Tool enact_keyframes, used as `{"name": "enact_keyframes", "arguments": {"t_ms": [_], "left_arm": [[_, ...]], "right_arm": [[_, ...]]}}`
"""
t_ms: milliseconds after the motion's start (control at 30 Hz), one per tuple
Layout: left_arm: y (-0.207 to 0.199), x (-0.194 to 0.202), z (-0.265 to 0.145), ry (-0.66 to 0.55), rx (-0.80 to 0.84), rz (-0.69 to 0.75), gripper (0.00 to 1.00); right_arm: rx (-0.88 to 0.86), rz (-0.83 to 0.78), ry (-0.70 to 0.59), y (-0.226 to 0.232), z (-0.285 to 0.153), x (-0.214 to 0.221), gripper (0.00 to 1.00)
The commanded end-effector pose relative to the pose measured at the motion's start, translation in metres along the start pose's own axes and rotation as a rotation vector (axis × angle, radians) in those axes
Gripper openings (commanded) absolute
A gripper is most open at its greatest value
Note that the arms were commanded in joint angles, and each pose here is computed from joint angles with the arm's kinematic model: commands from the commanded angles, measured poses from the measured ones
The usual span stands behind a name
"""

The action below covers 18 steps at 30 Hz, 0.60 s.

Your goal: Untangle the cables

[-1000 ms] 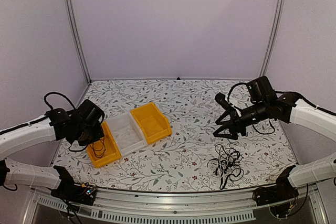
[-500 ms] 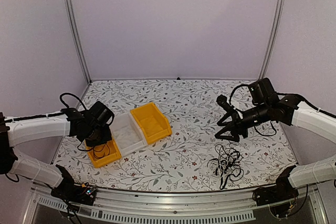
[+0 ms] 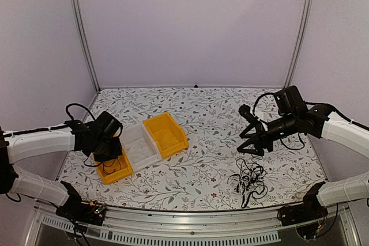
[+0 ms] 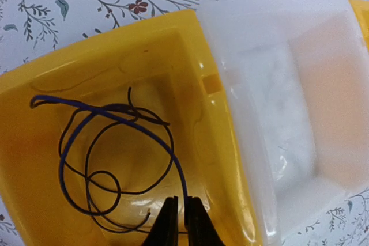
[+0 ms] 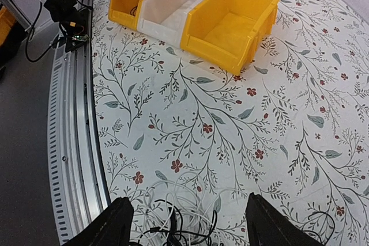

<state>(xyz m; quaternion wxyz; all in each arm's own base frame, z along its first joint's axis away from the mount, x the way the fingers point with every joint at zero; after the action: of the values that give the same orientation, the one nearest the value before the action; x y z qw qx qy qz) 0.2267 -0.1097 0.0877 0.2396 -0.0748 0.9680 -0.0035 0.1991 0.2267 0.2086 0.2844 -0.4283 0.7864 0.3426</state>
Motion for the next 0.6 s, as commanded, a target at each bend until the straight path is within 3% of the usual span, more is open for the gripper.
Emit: {"name": "enact_keyframes", "arguments": {"t_ms": [0,167,333,400,567], "left_arm": [[-0.005,-0.018,-0.032,-0.056,0.079,-0.026,0.22],[-0.006,-0.021,-0.057,-0.064,0.127,-0.038,0.53],[-0.02,-0.046,-0.094,-0.119,0.193,-0.018,0.7],[-0.027,-0.057,-0.103,-0.116,0.169,0.017,0.73],[-0.06,-0.087,-0.124,-0.155,0.08,0.143,0.7]], "right_arm": [[0.026,0.007,-0.033,-0.003,-0.016,-0.009,0.71],[0.098,0.032,0.005,-0.021,-0.028,0.003,0.69],[0.217,0.109,0.072,-0.07,-0.039,0.019,0.6],[0.271,0.152,0.119,-0.092,-0.038,0.032,0.57],[0.353,0.249,0.263,-0.137,-0.018,0.06,0.45]]}}
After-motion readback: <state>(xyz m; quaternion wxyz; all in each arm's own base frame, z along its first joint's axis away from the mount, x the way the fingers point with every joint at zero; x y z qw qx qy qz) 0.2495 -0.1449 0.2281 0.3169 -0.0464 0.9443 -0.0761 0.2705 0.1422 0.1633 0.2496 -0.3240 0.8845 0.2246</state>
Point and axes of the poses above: each gripper's point midway between its finger pads, its own z axis out along the fingers, its own y axis along the line the jaws close on, x = y × z, the point moved 3 cm from there along -z, back along the fingers, and after that the axes turned 10 degrees about z, right-handed, at the moved point
